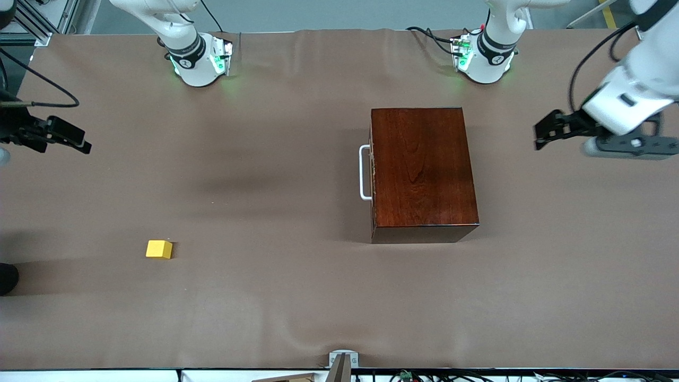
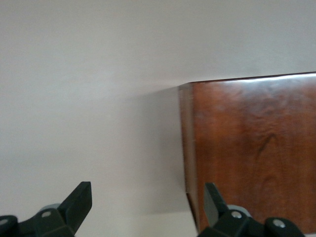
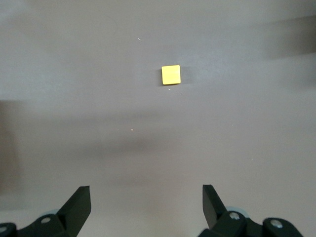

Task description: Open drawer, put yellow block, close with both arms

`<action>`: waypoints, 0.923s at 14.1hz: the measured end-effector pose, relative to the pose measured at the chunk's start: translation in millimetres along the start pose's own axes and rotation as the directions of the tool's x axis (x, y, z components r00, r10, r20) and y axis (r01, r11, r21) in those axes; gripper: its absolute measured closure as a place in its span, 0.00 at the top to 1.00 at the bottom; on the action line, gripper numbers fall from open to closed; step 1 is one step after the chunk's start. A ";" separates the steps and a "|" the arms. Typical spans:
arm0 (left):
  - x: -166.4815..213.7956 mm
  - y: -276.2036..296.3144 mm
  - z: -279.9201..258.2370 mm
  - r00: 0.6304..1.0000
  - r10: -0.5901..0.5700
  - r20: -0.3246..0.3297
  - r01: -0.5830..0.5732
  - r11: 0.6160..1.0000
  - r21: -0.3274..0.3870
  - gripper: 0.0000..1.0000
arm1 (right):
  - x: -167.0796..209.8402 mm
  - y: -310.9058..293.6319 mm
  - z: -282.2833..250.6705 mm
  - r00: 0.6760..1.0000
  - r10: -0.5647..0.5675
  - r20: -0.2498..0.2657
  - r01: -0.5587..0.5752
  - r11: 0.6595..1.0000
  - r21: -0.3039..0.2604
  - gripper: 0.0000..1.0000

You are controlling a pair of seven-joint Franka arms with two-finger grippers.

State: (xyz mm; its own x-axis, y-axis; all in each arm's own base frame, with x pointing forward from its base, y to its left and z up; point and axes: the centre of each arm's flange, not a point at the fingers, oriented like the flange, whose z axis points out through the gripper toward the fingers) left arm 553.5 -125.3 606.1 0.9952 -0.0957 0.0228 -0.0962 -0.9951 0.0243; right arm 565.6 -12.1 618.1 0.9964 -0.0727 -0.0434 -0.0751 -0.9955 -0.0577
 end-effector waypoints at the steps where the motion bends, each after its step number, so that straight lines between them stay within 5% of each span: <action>1: 1.6 32.0 3.0 1.000 0.007 0.001 -0.007 1.000 -0.006 1.00 | 3.7 1.2 6.1 1.000 0.002 0.010 -0.002 1.000 0.000 1.00; 7: -47.3 239.3 14.0 0.994 -0.106 0.021 0.107 0.994 -0.028 1.00 | 36.5 6.6 53.1 0.999 0.012 0.035 -0.012 1.000 0.003 1.00; 13: -83.4 371.6 83.3 0.980 -0.198 0.035 0.195 0.979 0.066 1.00 | 76.9 13.2 121.2 0.999 0.022 0.044 -0.023 1.000 0.003 1.00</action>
State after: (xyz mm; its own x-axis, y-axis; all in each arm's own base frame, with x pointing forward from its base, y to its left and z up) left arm 436.5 -489.3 530.0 0.9946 0.1021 -0.0171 0.1014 -0.9941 -0.0375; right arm 636.5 -23.5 493.1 0.9918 -0.0923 -0.0882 -0.0978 -0.9934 -0.0600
